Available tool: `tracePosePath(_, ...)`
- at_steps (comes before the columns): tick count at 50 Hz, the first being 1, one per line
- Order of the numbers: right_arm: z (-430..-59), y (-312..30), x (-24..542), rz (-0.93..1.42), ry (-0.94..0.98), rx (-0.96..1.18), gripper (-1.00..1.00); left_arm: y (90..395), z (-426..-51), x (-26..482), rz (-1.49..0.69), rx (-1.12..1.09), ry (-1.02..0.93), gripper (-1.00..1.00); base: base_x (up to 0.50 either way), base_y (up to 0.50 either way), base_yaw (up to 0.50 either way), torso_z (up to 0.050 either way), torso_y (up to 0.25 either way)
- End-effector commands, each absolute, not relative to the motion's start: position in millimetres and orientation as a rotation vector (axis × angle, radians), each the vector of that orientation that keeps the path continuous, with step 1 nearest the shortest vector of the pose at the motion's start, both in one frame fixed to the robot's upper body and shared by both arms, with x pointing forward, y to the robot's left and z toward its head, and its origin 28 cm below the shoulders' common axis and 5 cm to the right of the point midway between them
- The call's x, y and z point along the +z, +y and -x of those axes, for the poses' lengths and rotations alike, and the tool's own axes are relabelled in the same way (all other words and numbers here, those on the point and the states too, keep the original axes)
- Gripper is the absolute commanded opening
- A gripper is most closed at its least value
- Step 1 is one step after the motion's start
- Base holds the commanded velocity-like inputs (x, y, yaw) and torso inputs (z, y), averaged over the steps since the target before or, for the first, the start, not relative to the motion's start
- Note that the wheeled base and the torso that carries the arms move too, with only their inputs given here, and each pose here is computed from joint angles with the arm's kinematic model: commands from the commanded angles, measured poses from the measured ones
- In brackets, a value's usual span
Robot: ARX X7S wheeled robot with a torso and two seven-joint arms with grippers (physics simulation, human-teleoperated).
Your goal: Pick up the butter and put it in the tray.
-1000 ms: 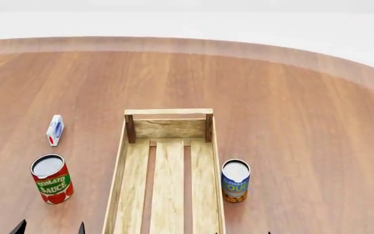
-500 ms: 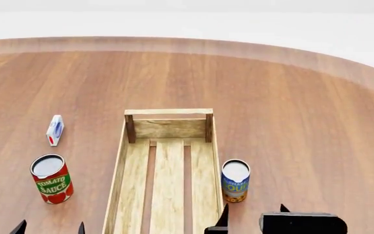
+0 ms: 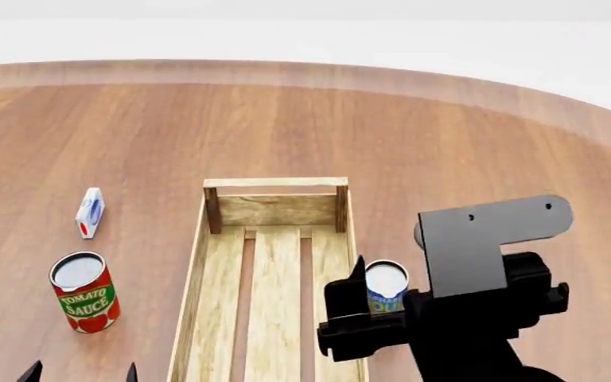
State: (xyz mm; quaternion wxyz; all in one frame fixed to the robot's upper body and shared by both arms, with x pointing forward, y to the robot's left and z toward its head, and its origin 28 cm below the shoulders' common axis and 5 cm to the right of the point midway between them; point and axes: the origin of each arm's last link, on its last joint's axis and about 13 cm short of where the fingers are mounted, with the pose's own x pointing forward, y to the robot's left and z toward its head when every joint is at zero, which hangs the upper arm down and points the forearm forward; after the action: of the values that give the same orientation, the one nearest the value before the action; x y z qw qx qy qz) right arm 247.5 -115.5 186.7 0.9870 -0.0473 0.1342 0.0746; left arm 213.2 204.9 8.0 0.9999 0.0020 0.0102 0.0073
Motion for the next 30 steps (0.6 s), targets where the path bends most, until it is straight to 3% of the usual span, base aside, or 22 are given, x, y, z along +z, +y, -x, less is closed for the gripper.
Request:
tracePosePath(1, -257.7, -118.7, 205.6, 0.232, 0.315, 0.176, 1.0, 205.0, -213.2, 8.3, -0.002, 0.017, 0.021, 1.0, 0.0, 0.0, 0.0, 0.0, 0.0)
tracePosePath(9, -258.6, -117.5, 211.9, 0.529, 0.428, 0.331, 1.0, 204.4, -213.5, 8.7, -0.003, 0.014, 0.024, 1.0, 0.0, 0.0, 0.0, 0.0, 0.0)
tracePosePath(22, -257.8, -119.6, 226.9, 0.674, 0.461, 0.457, 1.0, 203.8, -214.0, 7.9, -0.004, 0.011, 0.03, 1.0, 0.0, 0.0, 0.0, 0.0, 0.0)
tracePosePath(30, -250.5, -117.4, 223.1, 0.883, 0.48, 0.615, 1.0, 204.3, -214.1, 6.8, -0.004, 0.012, 0.033, 1.0, 0.0, 0.0, 0.0, 0.0, 0.0)
